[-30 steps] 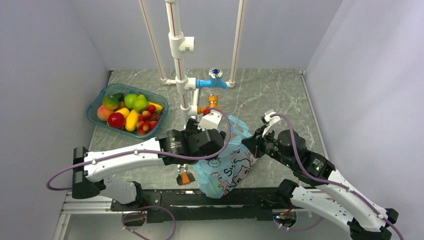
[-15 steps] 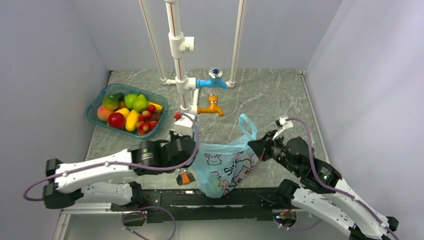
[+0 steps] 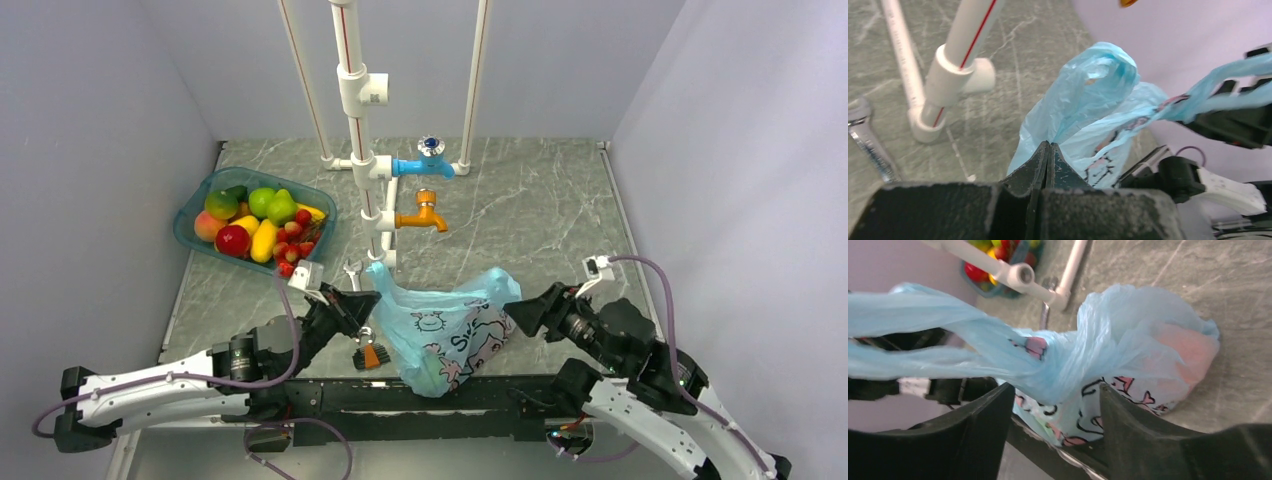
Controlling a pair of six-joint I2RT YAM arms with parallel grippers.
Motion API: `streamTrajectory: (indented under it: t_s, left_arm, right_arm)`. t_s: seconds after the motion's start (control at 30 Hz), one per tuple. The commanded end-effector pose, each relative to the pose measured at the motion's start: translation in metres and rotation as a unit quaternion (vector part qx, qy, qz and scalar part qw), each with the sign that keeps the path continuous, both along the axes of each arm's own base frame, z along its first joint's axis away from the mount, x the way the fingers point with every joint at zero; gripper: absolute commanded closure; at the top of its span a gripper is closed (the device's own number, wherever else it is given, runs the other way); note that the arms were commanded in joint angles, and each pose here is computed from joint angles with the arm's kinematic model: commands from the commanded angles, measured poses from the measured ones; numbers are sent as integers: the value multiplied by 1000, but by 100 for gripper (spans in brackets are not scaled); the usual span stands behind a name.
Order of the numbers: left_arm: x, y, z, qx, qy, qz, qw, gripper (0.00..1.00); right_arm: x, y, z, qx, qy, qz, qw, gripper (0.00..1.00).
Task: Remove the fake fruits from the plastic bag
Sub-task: Adjust the plastic bag at the center of the board.
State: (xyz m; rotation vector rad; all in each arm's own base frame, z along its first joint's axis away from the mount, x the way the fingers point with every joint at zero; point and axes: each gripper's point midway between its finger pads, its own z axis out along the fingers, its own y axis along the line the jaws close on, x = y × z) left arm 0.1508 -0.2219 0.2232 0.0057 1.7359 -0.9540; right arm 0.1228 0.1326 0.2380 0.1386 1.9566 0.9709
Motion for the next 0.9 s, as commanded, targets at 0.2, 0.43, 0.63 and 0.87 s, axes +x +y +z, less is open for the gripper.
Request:
streamTrajectory:
  t_s: [0.2, 0.43, 0.63, 0.87]
  left_arm:
    - [-5, -34, 65, -36, -14, -45, 998, 100]
    - [2, -45, 53, 14, 26, -25, 999, 100]
    - [3, -54, 50, 31, 41, -25, 998, 100]
    - [6, -52, 48, 37, 44, -17, 998, 100]
  right_arm:
    - [-12, 23, 34, -182, 2, 155, 971, 0]
    - [17, 22, 47, -221, -15, 107, 969, 0]
    - [54, 7, 26, -305, 54, -18, 951, 0]
    - [65, -11, 25, -321, 11, -80, 944, 30]
